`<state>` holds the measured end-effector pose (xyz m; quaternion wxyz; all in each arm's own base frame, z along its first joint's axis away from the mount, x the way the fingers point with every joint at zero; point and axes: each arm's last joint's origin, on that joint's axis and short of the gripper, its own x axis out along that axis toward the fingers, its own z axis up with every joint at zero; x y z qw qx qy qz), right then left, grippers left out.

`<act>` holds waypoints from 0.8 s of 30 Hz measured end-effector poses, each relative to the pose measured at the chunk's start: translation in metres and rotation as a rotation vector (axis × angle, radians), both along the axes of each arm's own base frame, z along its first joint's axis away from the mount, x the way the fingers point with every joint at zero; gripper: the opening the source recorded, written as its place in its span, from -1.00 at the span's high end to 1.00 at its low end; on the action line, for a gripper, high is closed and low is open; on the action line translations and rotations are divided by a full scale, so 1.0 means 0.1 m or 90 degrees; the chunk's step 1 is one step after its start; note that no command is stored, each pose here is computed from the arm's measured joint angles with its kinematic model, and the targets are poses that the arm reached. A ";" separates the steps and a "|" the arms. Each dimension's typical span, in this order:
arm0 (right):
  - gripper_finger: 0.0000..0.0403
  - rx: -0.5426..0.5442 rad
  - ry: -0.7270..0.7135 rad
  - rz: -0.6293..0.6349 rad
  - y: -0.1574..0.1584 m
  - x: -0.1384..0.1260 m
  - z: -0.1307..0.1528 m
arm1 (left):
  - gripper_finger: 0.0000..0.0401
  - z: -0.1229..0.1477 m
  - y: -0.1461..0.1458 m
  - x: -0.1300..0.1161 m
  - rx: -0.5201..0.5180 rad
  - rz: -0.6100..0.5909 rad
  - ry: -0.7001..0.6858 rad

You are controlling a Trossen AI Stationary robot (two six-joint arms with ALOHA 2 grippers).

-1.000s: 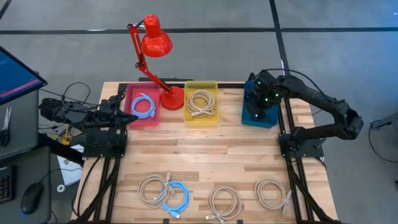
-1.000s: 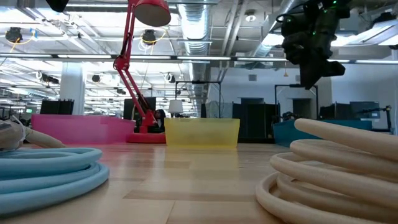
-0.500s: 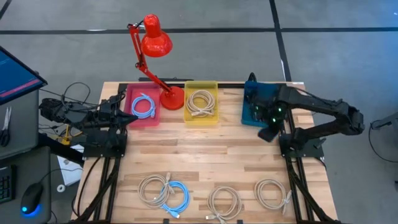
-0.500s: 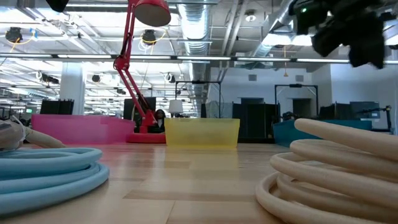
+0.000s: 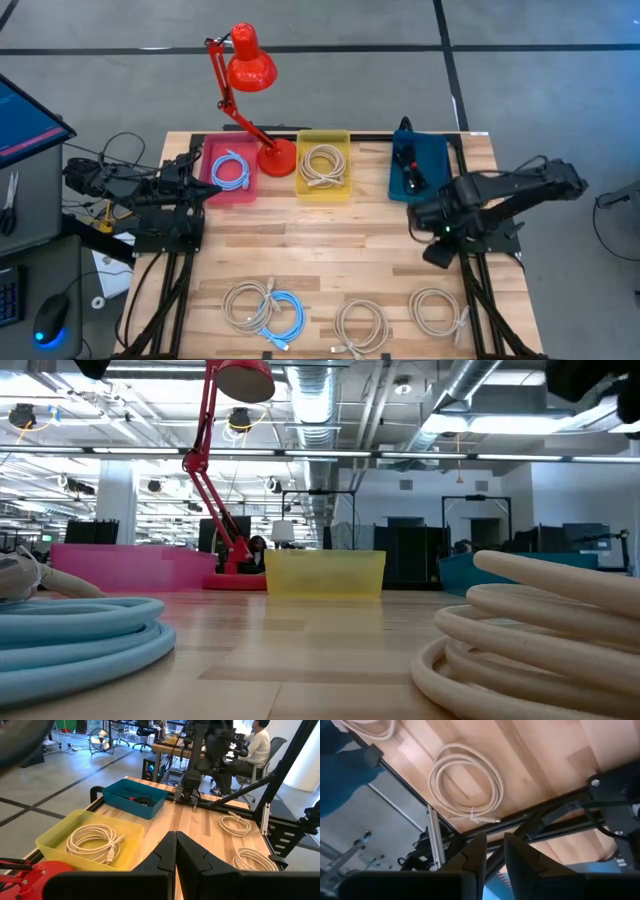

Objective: Sort HDMI cables
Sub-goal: Put the light brown HDMI cable into the yellow bin

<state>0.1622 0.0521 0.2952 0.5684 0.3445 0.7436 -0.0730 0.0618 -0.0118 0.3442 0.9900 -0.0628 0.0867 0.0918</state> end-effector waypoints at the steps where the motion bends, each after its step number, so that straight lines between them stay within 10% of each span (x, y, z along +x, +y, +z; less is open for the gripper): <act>1: 0.70 -0.011 -0.005 0.006 0.06 0.00 0.00 | 0.97 0.00 0.00 0.00 0.000 0.000 0.000; 11: 0.69 -0.144 -0.048 -0.055 0.50 -0.12 -0.02 | 0.97 0.00 0.00 0.00 0.000 0.000 0.000; 24: 0.69 -0.120 -0.047 -0.059 0.96 -0.14 -0.37 | 0.97 0.00 0.00 0.00 0.000 0.000 0.000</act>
